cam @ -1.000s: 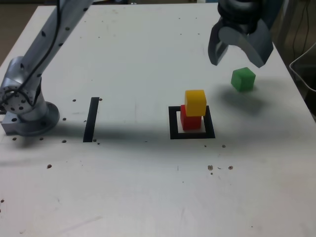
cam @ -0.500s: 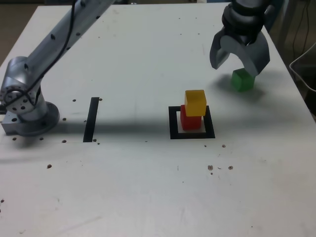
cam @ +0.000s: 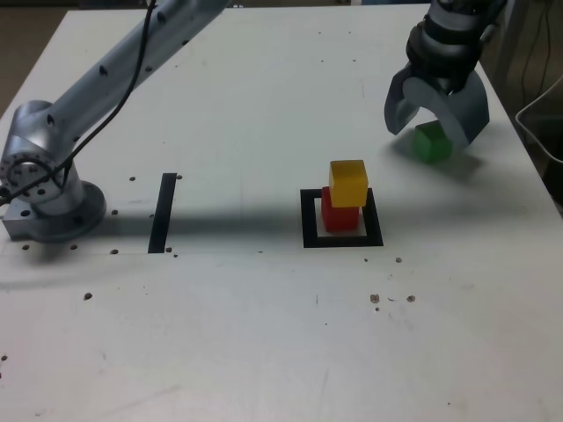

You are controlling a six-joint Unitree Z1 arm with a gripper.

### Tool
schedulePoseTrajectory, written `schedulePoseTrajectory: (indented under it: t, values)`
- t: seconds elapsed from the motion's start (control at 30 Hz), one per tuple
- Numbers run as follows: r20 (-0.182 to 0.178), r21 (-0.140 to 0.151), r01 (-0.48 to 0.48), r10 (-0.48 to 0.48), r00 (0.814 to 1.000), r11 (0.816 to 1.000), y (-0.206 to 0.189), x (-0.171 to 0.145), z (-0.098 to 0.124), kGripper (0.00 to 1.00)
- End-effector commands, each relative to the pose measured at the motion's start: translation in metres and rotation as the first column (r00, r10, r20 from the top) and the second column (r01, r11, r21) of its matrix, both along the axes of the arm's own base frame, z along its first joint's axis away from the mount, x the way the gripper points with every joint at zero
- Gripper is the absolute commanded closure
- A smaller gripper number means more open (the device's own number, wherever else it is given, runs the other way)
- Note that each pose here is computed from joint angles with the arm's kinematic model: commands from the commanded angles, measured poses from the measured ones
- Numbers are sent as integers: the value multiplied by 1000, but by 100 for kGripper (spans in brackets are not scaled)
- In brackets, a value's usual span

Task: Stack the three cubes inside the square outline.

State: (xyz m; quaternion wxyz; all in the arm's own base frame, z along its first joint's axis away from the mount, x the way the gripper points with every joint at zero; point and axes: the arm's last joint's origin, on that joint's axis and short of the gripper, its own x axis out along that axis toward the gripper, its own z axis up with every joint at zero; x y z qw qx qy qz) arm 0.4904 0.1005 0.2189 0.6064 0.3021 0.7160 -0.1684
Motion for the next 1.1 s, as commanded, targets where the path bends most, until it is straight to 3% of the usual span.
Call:
schedulePoseTrajectory:
  t: [0.0, 0.3, 0.57, 1.07]
  values:
    - [-9, 6, 3, -3, 1000, 1000, 1, 0, -1, 6]
    - [-6, 5, 12, -12, 1000, 1000, 1, -3, 5, 18]
    - [-13, -11, 24, -24, 1000, 1000, -1, -2, -5, 28]
    - [55, -16, -45, 45, 997, 999, -1, 2, -3, 46]
